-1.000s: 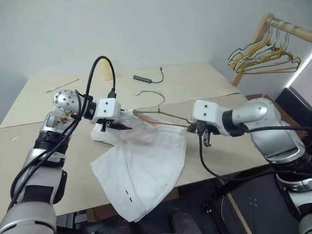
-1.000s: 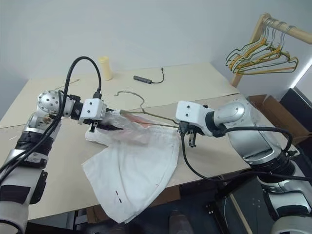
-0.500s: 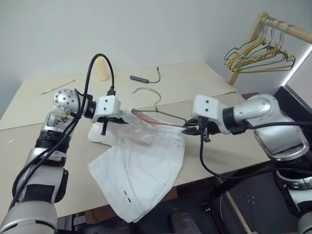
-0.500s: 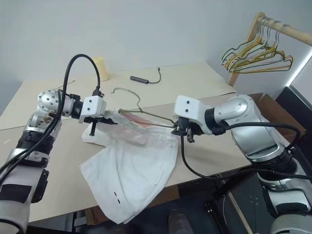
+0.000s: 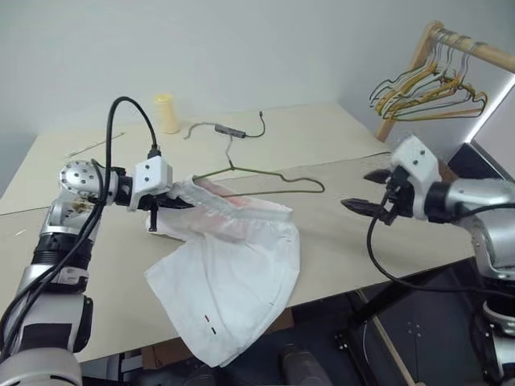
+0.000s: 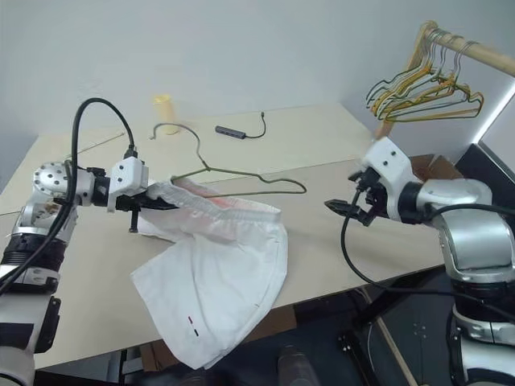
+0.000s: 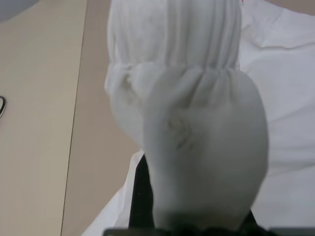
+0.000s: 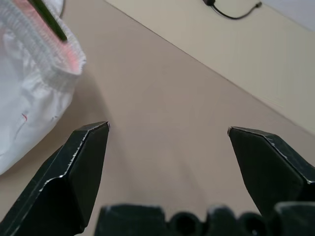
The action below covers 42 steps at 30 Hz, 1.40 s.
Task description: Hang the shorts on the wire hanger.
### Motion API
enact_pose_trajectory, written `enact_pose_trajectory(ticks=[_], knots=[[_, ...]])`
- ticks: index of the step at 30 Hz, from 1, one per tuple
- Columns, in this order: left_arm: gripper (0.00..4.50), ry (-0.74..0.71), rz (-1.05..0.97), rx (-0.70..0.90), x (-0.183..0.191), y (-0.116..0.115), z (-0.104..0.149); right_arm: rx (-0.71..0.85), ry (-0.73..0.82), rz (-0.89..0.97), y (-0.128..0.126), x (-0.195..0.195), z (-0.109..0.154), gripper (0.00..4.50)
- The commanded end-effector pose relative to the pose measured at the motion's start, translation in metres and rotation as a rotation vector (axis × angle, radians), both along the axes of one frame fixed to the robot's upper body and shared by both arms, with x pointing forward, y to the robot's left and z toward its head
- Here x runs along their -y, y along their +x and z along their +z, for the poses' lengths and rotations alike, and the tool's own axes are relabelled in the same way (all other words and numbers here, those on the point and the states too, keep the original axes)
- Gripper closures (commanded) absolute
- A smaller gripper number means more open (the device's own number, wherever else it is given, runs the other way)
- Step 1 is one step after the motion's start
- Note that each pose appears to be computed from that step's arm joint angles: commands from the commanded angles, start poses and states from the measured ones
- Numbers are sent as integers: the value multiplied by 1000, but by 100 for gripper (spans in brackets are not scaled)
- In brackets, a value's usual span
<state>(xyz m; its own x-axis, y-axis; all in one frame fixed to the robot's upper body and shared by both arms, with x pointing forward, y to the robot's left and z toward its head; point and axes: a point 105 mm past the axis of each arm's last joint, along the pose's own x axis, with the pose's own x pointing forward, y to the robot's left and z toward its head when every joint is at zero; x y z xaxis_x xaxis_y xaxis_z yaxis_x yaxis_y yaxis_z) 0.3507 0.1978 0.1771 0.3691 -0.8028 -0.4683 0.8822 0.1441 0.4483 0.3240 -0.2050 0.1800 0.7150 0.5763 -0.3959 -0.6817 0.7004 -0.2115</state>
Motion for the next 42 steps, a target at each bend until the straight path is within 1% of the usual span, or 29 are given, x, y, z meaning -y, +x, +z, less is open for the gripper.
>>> enact_pose_trajectory(ticks=[1, 2, 4, 8, 9, 12, 13, 14, 16, 20, 21, 22, 24, 25, 29, 32, 36, 42], knots=[[450, -29, 14, 71, 1, 2, 18, -43, 122, 22, -5, -16, -7, 2], [450, -31, 16, 71, 2, 2, 19, -55, 142, 35, -6, -22, -11, 2], [450, -34, 18, 72, 2, 2, 19, -93, 188, 86, -8, -48, -23, 2], [450, -34, 17, 71, 4, 1, 19, -147, 266, 135, -3, -89, -38, 2], [450, -34, 17, 71, 4, 1, 18, -160, 268, 139, -1, -97, -42, 2], [450, -28, 18, 78, 5, 1, 18, -221, 228, 103, 10, -116, -65, 2], [450, -26, 17, 82, 6, 0, 18, -240, 238, 79, 14, -120, -69, 39], [450, -26, 15, 83, 6, 0, 17, -248, 246, 55, 18, -121, -71, 61], [450, -26, 11, 84, 7, -2, 18, -251, 261, 48, 19, -122, -71, 131], [450, -21, 22, 86, 4, -4, 18, -235, 288, 24, 19, -110, -65, 282], [450, -18, 27, 84, 3, -4, 17, -231, 294, 17, 19, -107, -64, 314], [450, -13, 32, 78, 1, -5, 15, -227, 296, 12, 19, -103, -62, 359], [450, 0, 37, 61, -4, -8, 11, -213, 300, 3, 18, -97, -59, 433], [450, 14, 41, 46, -7, -10, 8, -205, 308, 4, 18, -94, -56, 446], [450, 67, 70, 1, -23, -15, -4, -173, 300, 6, 14, -82, -49, 446], [450, 82, 84, -19, -29, -16, -9, -172, 294, -2, 13, -73, -48, 446], [450, 127, 99, -8, -34, -15, -16, -160, 286, -38, 16, -60, -45, 446], [450, 111, 81, -26, -33, -19, -18, -154, 264, -61, 18, -53, -45, 446]])
